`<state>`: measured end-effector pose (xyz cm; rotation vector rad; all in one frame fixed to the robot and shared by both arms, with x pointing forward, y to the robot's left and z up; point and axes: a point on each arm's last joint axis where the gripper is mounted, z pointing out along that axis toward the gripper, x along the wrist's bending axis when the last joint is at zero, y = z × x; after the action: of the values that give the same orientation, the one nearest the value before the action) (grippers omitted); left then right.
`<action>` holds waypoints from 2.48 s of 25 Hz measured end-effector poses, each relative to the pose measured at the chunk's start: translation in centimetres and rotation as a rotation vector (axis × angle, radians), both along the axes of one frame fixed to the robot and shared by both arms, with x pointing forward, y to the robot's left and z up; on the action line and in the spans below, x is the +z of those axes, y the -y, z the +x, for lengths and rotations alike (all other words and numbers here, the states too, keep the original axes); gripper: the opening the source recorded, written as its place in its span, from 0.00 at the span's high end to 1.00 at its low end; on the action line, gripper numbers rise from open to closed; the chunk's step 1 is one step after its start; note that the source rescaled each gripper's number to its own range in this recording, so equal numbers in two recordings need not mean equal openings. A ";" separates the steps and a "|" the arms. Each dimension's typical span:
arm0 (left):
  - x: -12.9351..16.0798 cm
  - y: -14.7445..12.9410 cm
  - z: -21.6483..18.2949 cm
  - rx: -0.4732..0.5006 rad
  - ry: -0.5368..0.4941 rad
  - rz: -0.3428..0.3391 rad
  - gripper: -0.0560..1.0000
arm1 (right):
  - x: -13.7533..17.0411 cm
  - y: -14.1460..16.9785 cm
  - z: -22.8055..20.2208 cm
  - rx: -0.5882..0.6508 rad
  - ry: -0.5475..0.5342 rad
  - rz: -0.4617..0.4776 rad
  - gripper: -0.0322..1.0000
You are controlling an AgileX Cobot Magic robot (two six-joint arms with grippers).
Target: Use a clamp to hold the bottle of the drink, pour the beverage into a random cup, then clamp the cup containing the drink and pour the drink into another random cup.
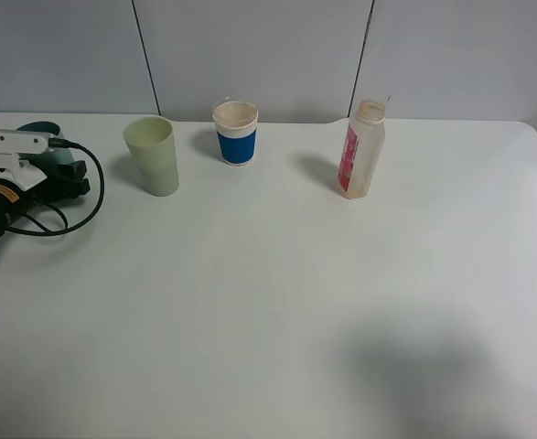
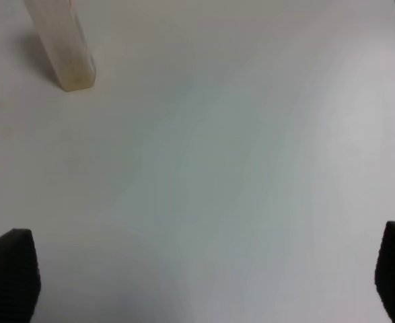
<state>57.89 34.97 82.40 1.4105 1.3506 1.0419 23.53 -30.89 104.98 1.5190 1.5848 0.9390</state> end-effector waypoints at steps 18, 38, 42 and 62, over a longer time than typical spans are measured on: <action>0.8 -0.1 0.3 0.001 0.026 0.001 0.92 | 0.0 0.0 0.0 0.000 0.000 0.000 0.00; 1.7 -0.1 0.5 0.040 0.042 -0.182 0.39 | 0.0 0.0 0.0 0.000 0.000 0.000 0.00; 2.2 -0.1 0.5 0.046 0.054 -0.214 0.31 | 0.0 0.0 0.0 0.000 0.000 0.000 0.00; 7.2 0.2 0.1 0.011 0.177 -0.160 0.26 | 0.0 0.0 0.0 0.000 0.000 0.000 0.00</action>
<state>57.98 34.81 89.63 1.1667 1.2835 1.0169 23.53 -30.89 104.98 1.5190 1.5848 0.9390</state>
